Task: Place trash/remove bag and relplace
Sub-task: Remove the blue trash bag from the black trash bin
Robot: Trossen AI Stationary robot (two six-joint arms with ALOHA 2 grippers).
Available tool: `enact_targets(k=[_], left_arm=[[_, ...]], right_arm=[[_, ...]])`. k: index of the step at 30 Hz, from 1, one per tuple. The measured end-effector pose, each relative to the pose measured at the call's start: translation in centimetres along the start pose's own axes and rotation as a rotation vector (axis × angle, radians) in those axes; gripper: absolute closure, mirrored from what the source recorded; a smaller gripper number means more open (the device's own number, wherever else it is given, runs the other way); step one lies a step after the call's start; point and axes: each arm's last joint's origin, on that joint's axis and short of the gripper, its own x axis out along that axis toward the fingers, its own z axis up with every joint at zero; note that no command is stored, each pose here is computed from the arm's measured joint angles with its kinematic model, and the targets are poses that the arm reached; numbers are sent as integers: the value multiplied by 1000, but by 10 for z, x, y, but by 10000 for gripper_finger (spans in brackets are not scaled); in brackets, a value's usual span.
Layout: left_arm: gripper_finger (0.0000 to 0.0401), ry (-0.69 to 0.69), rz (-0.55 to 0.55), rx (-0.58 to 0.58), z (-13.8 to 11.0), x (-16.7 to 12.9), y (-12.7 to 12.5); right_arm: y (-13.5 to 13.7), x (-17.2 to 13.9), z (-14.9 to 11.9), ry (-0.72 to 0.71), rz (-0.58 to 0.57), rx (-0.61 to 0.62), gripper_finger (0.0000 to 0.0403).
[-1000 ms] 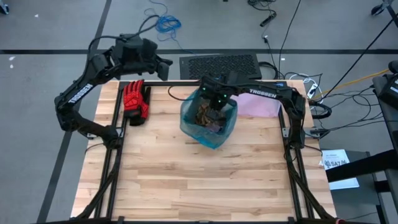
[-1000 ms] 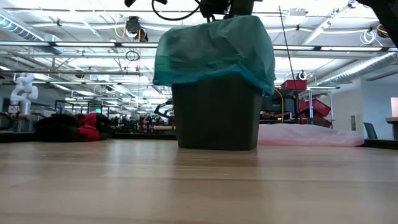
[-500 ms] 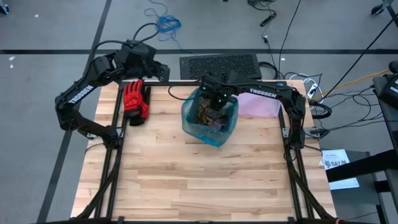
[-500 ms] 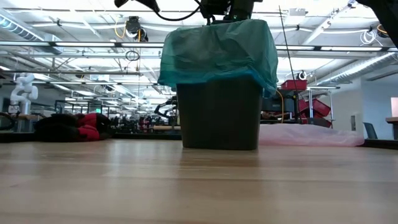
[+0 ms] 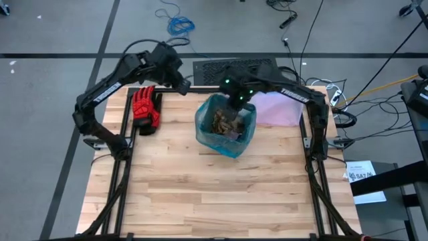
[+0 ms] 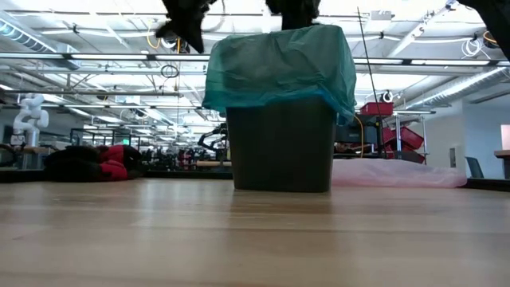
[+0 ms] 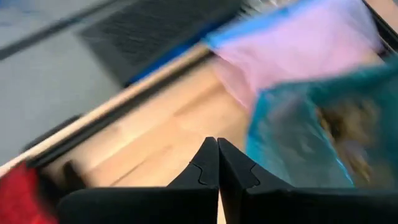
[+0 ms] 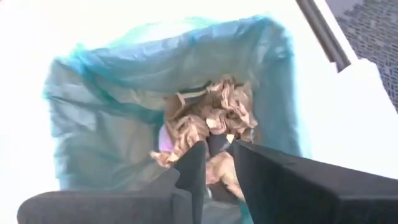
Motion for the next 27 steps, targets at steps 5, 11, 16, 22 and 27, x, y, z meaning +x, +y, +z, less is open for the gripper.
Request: enact_targets(k=[5, 11, 16, 22, 27], left_arm=[[401, 34, -74, 174, 8, 14, 13], [401, 19, -312, 198, 14, 20, 45], [401, 0, -422, 194, 15, 19, 70], [401, -22, -508, 190, 13, 19, 85], [401, -35, -517, 180, 13, 18, 93]], right_arm=[[-2, -28, -7, 14, -54, 128, 334], [14, -46, -24, -4, -23, 258, 352], [51, -67, -45, -40, 24, 368, 370], [113, -65, -86, -32, -13, 572, 381], [157, -26, -134, 31, -161, 780, 381]])
